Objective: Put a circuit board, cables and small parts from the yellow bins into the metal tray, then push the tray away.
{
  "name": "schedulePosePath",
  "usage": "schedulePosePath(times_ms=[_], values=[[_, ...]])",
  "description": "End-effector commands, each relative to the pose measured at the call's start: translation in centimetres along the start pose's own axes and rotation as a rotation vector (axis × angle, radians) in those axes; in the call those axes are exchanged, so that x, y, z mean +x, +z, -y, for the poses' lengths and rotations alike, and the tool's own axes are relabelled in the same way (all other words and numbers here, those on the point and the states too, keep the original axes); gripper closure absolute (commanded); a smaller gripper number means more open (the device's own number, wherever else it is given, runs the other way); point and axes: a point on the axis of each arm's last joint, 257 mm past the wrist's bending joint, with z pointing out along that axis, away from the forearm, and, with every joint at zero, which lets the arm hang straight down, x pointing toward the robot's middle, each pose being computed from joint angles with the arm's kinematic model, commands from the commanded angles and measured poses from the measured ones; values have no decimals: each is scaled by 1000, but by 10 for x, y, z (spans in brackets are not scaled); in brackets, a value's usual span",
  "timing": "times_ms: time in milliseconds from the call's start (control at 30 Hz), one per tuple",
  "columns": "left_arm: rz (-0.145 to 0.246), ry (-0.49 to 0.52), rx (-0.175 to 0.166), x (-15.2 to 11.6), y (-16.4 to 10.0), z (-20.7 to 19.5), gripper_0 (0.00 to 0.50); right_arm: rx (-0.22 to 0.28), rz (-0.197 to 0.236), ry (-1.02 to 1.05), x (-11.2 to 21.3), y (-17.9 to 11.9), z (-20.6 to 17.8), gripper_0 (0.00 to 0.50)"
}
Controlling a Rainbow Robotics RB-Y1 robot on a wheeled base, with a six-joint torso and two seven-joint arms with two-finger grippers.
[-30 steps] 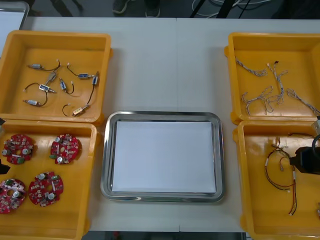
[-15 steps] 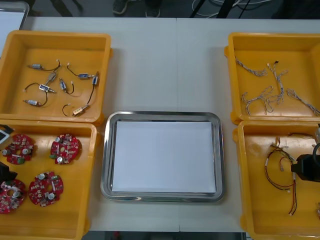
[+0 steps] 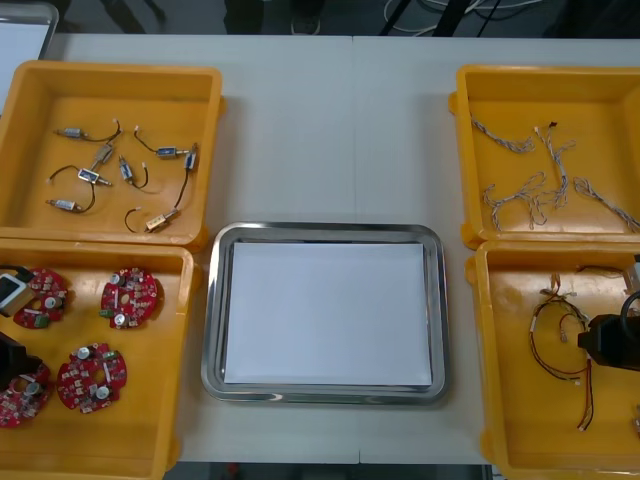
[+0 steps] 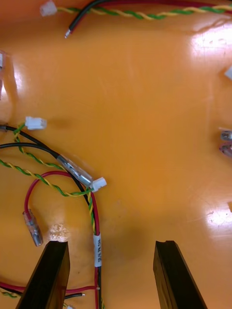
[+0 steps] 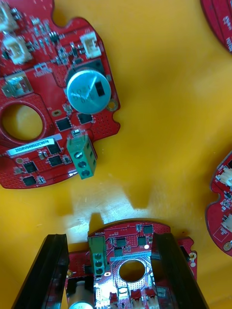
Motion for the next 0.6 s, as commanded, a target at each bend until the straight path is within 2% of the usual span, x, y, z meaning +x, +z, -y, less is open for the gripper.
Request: schedulePosePath(times_ms=[33, 600], values=[[-50, 25, -24, 22, -2, -10, 0, -4, -17, -55, 20, 9, -4, 0], [-66, 7, -32, 34, 1, -14, 0, -4, 0, -44, 28, 18, -10, 0]])
